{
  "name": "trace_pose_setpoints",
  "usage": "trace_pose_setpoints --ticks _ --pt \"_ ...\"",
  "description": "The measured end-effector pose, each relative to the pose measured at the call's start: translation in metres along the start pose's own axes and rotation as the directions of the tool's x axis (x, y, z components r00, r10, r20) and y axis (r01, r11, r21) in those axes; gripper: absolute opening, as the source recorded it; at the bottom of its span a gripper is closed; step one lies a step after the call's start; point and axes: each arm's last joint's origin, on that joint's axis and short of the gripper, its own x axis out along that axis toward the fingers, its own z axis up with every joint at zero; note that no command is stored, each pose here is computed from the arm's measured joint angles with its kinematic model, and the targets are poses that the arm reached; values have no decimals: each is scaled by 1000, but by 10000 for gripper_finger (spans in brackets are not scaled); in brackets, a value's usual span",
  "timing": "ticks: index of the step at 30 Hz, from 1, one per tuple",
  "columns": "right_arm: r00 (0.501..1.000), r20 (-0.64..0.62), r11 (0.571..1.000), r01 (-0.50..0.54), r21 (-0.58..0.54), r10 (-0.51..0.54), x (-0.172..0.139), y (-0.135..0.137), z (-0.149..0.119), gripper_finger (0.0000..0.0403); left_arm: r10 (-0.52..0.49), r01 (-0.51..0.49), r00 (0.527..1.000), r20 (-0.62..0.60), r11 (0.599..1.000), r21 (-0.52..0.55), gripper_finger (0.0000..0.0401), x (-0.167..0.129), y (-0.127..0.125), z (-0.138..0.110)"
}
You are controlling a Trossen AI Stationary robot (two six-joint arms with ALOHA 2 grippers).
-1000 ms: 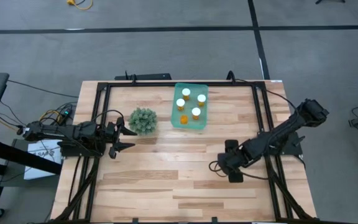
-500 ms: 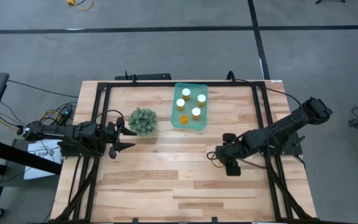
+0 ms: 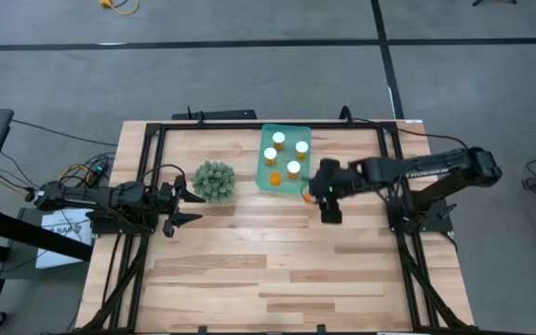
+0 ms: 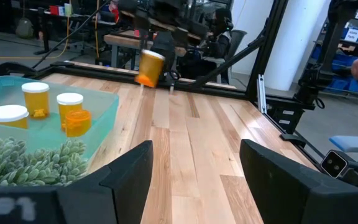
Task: Pick and place pill bottles into a basket
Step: Put the orange pill bottle into the green bin, then return to Home Position
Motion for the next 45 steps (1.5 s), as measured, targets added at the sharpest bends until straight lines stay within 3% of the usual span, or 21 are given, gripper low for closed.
trace_pose_setpoints --ticks 5,13,29,34,40,45 --pt "997 40 997 64 30 -65 0 -36 4 195 0 0 1000 0 1000 0 231 0 0 0" --pt "998 54 994 30 101 -36 14 -71 3 201 0 0 1000 0 1000 0 231 0 0 0" --pt "992 -92 992 -76 96 85 89 -74 4 199 0 0 1000 0 1000 1 231 0 0 0" --pt "989 -115 991 -82 104 94 100 -78 2 224 0 0 1000 0 1000 0 231 0 0 0" --pt "993 -86 991 -64 115 74 95 -81 4 257 0 0 1000 0 1000 0 231 0 0 0" --pt "997 8 991 -73 115 72 71 -83 20 267 0 0 1000 1 1000 0 231 0 0 0"
